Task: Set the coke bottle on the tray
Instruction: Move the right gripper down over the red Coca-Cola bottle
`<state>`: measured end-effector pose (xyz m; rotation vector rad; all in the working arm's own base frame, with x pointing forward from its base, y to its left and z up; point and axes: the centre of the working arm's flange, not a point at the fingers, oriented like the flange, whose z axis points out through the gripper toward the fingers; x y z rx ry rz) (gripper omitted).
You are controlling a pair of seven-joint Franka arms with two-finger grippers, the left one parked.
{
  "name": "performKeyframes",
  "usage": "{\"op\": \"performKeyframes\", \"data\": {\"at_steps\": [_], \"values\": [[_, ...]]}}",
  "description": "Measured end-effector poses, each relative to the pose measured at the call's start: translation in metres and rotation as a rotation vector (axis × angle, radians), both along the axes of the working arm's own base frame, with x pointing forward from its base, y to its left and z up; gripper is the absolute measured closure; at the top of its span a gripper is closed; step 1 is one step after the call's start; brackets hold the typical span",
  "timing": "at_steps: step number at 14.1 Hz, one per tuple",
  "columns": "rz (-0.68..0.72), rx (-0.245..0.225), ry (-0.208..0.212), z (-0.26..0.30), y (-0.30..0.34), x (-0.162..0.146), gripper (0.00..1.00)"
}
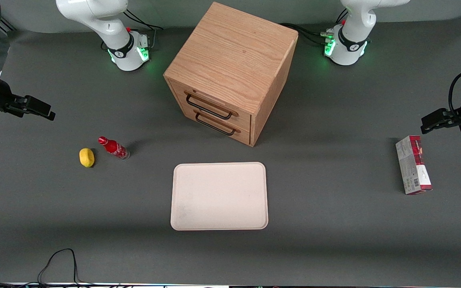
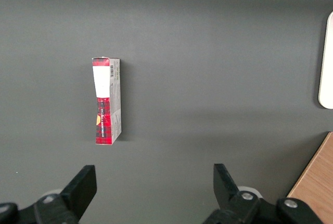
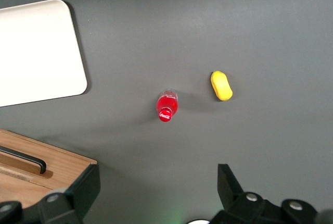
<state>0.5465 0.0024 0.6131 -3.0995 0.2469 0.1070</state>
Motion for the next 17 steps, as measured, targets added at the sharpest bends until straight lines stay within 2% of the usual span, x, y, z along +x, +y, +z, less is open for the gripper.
{"op": "performKeyframes", "data": {"at_steps": [4,7,8,10,13,17], "values": [[0.002,0.000,0.014,-0.004,0.001,0.000,0.00],[0.006,-0.002,0.068,-0.038,0.004,0.003,0.00],[0.007,-0.003,0.073,-0.060,0.005,0.005,0.00],[0.009,-0.004,0.041,-0.114,0.008,0.009,0.00],[0.018,-0.007,-0.046,-0.200,0.015,-0.001,0.00],[0.028,-0.010,-0.076,-0.266,0.021,-0.030,0.00]]}}
